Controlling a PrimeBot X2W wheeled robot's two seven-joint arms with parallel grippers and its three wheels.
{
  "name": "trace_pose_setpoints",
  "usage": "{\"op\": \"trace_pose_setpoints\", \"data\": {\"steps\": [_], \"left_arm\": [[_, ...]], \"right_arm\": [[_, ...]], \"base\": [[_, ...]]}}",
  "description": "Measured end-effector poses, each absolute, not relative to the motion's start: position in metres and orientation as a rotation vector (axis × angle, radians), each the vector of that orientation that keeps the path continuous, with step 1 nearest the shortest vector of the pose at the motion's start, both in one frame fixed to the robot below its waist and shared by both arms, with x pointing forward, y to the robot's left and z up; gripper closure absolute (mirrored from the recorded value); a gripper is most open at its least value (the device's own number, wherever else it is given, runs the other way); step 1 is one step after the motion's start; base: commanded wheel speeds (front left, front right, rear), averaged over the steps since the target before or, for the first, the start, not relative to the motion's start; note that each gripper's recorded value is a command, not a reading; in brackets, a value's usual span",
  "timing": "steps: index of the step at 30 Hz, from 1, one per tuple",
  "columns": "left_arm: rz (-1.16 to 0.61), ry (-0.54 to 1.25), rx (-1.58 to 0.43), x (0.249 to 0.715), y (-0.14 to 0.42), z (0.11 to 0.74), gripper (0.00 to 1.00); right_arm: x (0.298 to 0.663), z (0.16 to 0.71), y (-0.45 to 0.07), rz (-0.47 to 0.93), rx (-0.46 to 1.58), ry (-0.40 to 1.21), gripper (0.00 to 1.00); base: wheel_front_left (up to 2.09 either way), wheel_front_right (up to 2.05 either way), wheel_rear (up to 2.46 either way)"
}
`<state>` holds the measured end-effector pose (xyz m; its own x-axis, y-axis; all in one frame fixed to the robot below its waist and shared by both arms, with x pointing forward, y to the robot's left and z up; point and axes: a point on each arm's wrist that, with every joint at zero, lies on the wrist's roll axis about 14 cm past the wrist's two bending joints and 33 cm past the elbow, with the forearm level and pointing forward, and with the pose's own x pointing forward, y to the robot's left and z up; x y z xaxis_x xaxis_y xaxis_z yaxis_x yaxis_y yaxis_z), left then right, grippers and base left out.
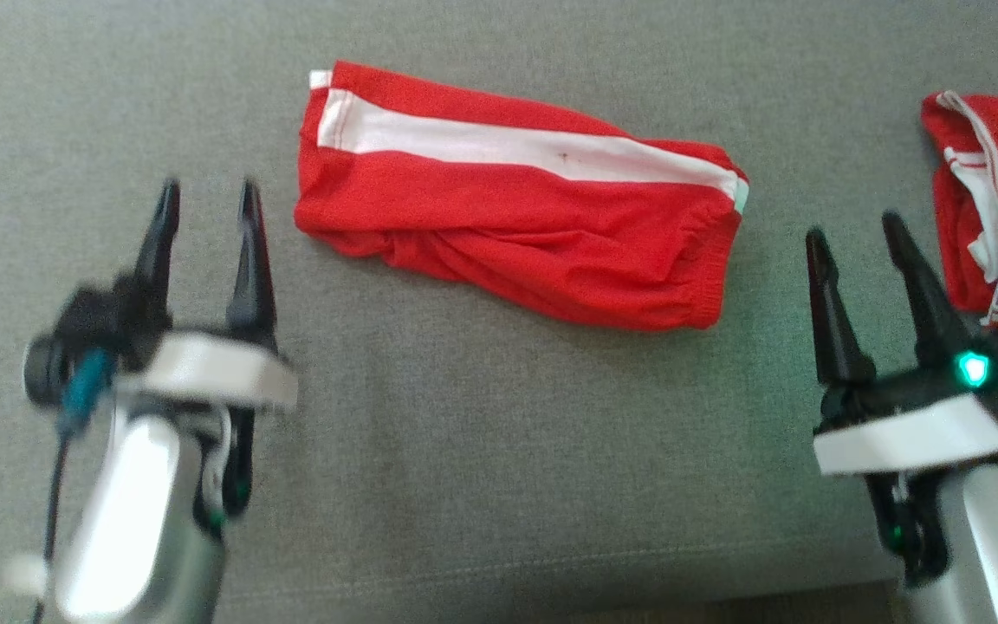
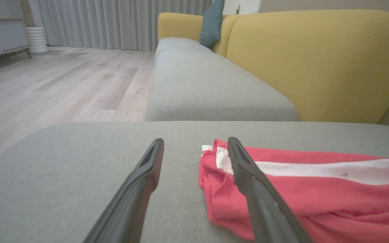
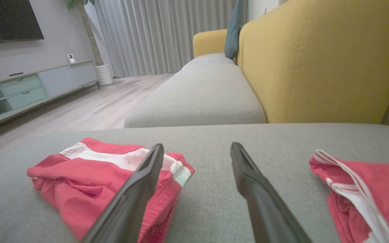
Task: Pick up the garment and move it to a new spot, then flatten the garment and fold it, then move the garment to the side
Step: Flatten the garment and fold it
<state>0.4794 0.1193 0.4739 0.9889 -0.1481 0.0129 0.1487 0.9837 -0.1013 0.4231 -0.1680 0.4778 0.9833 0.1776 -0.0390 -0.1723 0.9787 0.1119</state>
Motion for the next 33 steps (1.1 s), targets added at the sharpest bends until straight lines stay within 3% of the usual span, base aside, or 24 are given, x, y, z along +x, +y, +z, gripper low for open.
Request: {"op": "trace_pose_setpoints", "data": {"steps": [6, 13, 28, 33], "left_arm": [[-0.099, 0.000, -0.087, 0.429, 0.132, 0.476, 0.00], [-0.070, -0.013, -0.083, 0.405, 0.139, 0.484, 0.00], [-0.056, -0.019, -0.080, 0.402, 0.141, 0.487, 0.00], [-0.127, 0.019, -0.099, 0.412, 0.126, 0.479, 0.00]], "right_arm": [[0.395, 0.480, -0.170, 0.147, 0.120, 0.078, 0.00], [0.382, 0.487, -0.166, 0.150, 0.126, 0.083, 0.00], [0.382, 0.496, -0.165, 0.153, 0.127, 0.066, 0.00], [0.385, 0.492, -0.165, 0.151, 0.129, 0.078, 0.00]], "base": [[0.00, 0.00, 0.00], [0.00, 0.00, 0.00], [0.00, 0.00, 0.00], [0.00, 0.00, 0.00]]}}
